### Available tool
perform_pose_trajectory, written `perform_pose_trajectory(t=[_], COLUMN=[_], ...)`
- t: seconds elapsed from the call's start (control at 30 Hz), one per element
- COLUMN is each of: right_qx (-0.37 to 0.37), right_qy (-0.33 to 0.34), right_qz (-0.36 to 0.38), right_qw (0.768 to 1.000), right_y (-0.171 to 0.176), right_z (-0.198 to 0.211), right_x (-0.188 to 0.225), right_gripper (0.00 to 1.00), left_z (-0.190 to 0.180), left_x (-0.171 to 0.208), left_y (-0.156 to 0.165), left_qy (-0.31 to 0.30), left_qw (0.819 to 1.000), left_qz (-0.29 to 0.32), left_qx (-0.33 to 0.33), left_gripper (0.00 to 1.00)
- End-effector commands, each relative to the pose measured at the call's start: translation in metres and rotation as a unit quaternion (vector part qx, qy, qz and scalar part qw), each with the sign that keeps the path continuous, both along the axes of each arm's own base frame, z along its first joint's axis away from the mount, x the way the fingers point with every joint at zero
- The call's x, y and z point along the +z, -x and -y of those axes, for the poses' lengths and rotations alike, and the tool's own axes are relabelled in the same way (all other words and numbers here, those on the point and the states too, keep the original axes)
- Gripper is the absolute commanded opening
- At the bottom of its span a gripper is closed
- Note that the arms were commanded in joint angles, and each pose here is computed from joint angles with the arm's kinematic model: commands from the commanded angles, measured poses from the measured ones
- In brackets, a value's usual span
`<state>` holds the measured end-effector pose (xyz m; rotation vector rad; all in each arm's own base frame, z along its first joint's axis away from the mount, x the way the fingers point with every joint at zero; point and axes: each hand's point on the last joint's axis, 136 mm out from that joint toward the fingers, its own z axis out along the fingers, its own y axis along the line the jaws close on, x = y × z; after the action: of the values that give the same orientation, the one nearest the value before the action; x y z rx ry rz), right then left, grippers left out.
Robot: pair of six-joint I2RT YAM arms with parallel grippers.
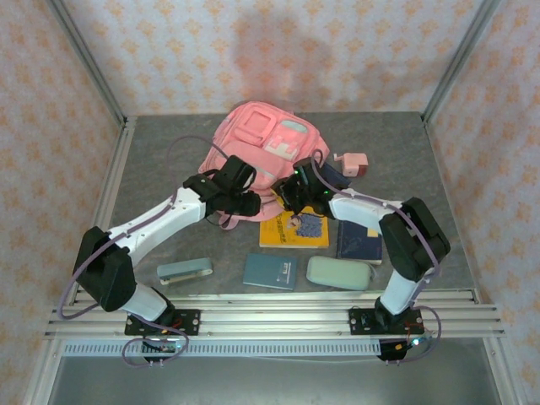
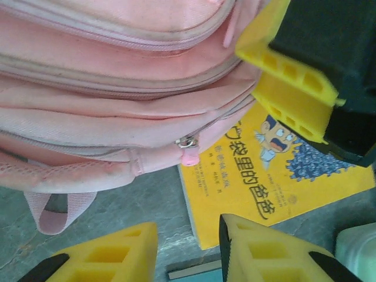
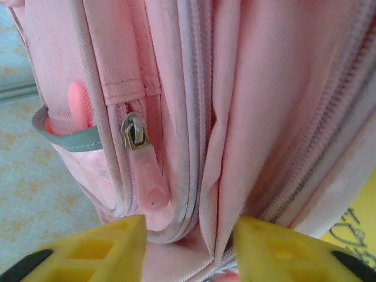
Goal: Pack books, pencil case, and school supplies into a backpack
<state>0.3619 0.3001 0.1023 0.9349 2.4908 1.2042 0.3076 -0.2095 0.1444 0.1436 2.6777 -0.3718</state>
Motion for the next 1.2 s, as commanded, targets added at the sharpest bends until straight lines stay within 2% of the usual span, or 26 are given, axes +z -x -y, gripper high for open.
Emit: perform_pose_trajectory(t=[0.0,0.17,0.2,0.33,0.37,0.5,0.57,0.9,1.17], right_qx=[-0.009,-0.019,-0.022,-0.025,-0.027,-0.025,-0.022,-0.019,-0.026], right_qy=[-0.002,-0.009,-0.011,-0.056,-0.061,-0.070,-0.077,-0.092,-0.114], right_qz=[0.009,-0.005,-0.006,0.002,0.011,0.030,0.035,0.074,0.087], right_qw=[1.000,1.000,1.000,0.998,0.998,0.997,0.996,0.993,0.989], right_y=[-0.013,-0.019,-0.021,-0.030,-0.033,-0.036,-0.037,-0.037,-0.037], right_z=[-0.005,-0.008,-0.008,-0.016,-0.017,-0.018,-0.019,-0.018,-0.019], right_x=[-0.002,-0.015,-0.017,-0.009,-0.001,0.033,0.048,0.114,0.141], right_gripper=[0.45,0.39,0.35,0.02,0.00,0.00,0.00,0.00,0.00], left_z=[-0.010,-0.013,-0.013,-0.014,-0.013,-0.012,-0.011,-0.010,-0.007], left_x=[-0.001,-0.005,-0.008,-0.013,-0.014,-0.011,-0.009,0.002,0.007], left_y=[-0.002,-0.003,-0.002,-0.002,-0.002,-0.004,-0.007,-0.029,-0.047], left_qy=[-0.023,-0.022,-0.024,-0.030,-0.030,-0.035,-0.038,-0.051,-0.032], left_qw=[1.000,0.999,0.999,0.999,0.999,0.999,0.999,0.998,0.997], left_qz=[0.010,0.007,0.005,0.001,0.000,0.003,0.005,0.024,0.040], left_qx=[0.018,0.025,0.024,0.024,0.021,0.013,0.009,0.032,0.063], left_gripper=[0.33,0.33,0.33,0.35,0.37,0.49,0.52,0.53,0.58])
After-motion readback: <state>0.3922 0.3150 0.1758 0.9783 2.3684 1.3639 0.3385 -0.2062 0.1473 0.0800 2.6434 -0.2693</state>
